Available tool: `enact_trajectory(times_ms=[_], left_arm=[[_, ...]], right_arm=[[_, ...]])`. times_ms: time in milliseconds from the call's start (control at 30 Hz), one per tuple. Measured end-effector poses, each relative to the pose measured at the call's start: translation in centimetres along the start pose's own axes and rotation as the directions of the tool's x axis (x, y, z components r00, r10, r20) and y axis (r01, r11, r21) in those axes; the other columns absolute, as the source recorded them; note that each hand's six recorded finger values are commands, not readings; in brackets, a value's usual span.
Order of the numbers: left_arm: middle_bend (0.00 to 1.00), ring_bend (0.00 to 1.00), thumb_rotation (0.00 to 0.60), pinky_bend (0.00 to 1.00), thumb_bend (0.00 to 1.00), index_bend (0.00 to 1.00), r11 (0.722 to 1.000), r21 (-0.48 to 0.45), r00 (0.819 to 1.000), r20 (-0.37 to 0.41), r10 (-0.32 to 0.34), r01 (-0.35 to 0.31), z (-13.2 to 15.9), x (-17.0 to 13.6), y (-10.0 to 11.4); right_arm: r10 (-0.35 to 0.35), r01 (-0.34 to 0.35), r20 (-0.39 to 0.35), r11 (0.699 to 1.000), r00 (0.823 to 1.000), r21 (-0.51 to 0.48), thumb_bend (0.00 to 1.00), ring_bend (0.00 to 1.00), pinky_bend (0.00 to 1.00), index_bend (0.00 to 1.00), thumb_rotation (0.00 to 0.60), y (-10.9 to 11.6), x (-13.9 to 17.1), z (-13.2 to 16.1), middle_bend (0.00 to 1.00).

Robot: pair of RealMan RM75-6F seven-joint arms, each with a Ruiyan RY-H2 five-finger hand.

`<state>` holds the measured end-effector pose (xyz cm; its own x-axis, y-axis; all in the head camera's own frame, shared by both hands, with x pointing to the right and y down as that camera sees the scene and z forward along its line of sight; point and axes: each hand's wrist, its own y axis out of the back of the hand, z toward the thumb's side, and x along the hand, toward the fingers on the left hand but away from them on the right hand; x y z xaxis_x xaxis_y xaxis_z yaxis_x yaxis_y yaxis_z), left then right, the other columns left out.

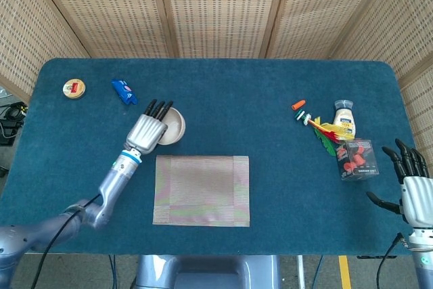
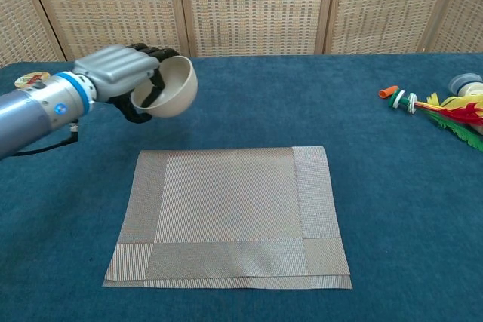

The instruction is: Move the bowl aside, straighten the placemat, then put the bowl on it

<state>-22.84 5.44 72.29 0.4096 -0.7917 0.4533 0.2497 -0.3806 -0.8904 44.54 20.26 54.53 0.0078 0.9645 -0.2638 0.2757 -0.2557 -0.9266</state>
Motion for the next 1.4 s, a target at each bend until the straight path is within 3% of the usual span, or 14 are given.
enact_trajectory(times_ms=[233, 533, 800, 933, 1033, 1200, 1400], left_arm=[[0.0, 0.0, 0.6, 0.0, 0.49, 0.74, 0.993, 0.087, 0.993, -0.097, -0.071, 0.079, -9.1, -5.8, -1.8], [0.0, 0.0, 0.6, 0.0, 0.49, 0.74, 0.982, 0.04, 0.962, -0.207, -0.175, 0.187, -14.4, -11.5, -6.4], [0.0, 0.0, 0.6, 0.0, 0.49, 0.71, 0.971, 0.022, 0.943, -0.245, -0.226, 0.239, -16.1, -13.3, -8.6], [0.0, 0.0, 0.6, 0.0, 0.48, 0.65, 0.967, 0.008, 0.937, -0.247, -0.245, 0.255, -16.2, -13.4, -9.3], [0.0, 0.0, 0.6, 0.0, 0.46, 0.58, 0.962, -0.004, 0.934, -0.237, -0.265, 0.272, -15.9, -13.4, -9.7], [0.0, 0.0, 0.6, 0.0, 0.41, 0.35, 0.959, 0.002, 0.933, -0.232, -0.274, 0.282, -15.8, -13.3, -9.8], [0.0, 0.0, 0.6, 0.0, 0.41, 0.25, 0.971, -0.024, 0.939, -0.251, -0.235, 0.236, -16.6, -13.6, -8.4]], right_arm=[[0.006, -0.006, -0.029, 1.0, 1.0, 0.012, 0.09, 0.0, 0.0, 0.17, 0.6, -0.4, 0.3, 1.1, 0.0], [0.011, -0.01, -0.056, 1.0, 0.998, 0.021, 0.09, 0.0, 0.0, 0.17, 0.6, -0.7, 0.8, 2.1, 0.0], [0.016, -0.015, -0.056, 1.0, 0.998, 0.026, 0.09, 0.0, 0.0, 0.17, 0.6, -0.8, 0.8, 2.1, 0.0], [0.012, -0.011, -0.059, 1.0, 0.998, 0.024, 0.09, 0.0, 0.0, 0.17, 0.6, -0.8, 0.7, 2.2, 0.0], [0.002, -0.001, -0.064, 1.0, 0.998, 0.017, 0.09, 0.0, 0.0, 0.17, 0.6, -0.6, 0.7, 2.2, 0.0], [-0.006, 0.007, -0.066, 1.0, 0.998, 0.014, 0.09, 0.0, 0.0, 0.17, 0.6, -0.5, 0.7, 2.1, 0.0], [-0.012, 0.013, -0.066, 1.0, 0.998, 0.011, 0.09, 0.0, 0.0, 0.17, 0.6, -0.3, 0.7, 2.1, 0.0]])
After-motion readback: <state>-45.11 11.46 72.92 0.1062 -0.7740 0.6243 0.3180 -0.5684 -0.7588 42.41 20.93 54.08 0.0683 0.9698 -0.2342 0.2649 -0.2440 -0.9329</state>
